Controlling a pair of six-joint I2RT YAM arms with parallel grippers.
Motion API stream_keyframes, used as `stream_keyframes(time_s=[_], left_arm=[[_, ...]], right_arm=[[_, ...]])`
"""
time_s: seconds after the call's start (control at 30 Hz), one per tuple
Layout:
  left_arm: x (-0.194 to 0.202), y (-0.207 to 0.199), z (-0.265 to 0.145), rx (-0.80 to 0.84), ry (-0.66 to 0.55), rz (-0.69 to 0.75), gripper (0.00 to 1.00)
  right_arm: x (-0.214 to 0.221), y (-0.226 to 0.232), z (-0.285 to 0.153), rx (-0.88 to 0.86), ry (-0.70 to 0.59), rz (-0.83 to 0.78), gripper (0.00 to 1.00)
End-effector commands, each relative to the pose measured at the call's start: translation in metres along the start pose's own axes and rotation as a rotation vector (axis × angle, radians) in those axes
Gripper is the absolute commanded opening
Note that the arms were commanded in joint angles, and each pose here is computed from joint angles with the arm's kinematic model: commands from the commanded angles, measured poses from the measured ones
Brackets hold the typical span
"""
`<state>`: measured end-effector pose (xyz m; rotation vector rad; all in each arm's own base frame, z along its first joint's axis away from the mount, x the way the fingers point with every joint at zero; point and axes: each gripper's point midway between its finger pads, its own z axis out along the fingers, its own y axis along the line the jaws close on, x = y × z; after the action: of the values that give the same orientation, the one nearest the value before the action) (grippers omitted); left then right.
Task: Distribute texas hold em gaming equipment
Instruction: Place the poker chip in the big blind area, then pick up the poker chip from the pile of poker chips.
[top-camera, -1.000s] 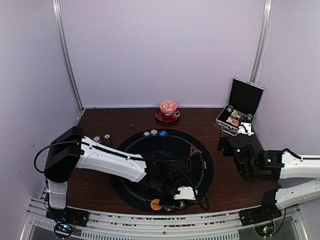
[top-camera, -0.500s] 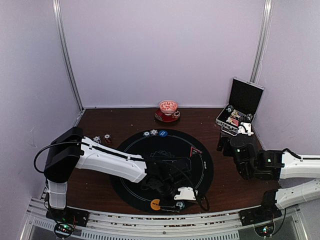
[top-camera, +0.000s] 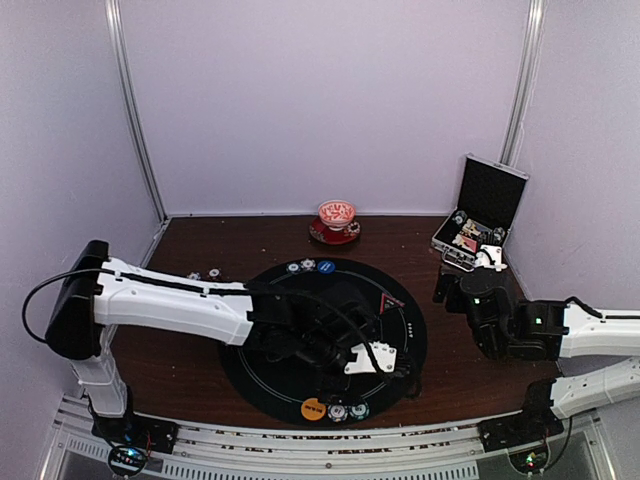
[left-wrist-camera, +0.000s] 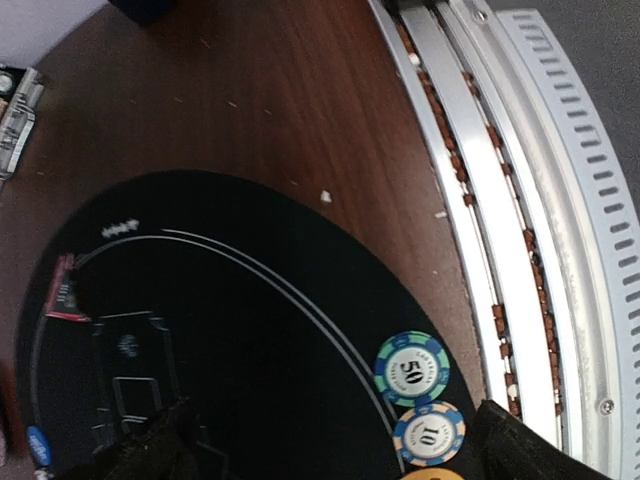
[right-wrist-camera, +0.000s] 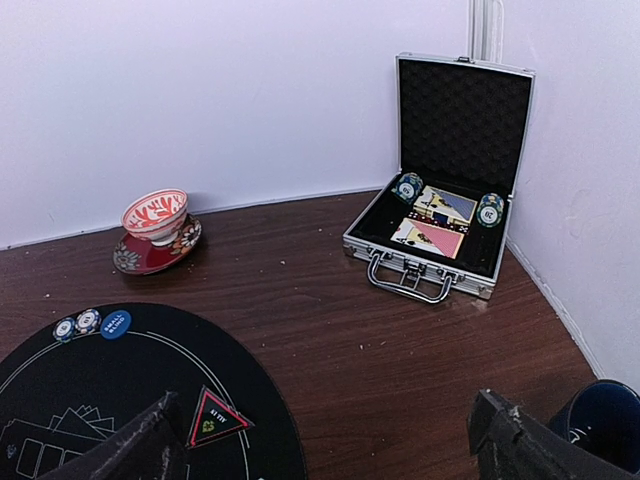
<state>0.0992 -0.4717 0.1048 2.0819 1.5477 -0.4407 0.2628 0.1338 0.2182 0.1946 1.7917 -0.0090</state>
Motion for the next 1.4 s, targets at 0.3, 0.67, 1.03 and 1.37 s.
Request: stream_keyframes(time_s=[0.3, 0.67, 1.03, 1.37], left_arm=[[0.091, 0.145, -0.098, -0.414, 0.066, -0.224, 0.98], [0.225, 0.19, -0.186, -0.57, 0.117, -0.603, 0.98], [0.348, 0.182, -0.213, -0.619, 0.139, -0.88, 0.98], [0.388, 0.179, -0.187, -0.536, 0.138, -0.985, 0.97]], right_arm=[[0.004, 0.001, 0.002, -0.007, 0.014, -0.023, 1.0], [0.006, 0.008, 0.003, -0.034, 0.028, -0.031, 1.0], [0.01, 0.013, 0.003, -0.053, 0.042, -0.046, 1.0], [0.01, 0.015, 0.004, -0.058, 0.049, -0.05, 1.0]])
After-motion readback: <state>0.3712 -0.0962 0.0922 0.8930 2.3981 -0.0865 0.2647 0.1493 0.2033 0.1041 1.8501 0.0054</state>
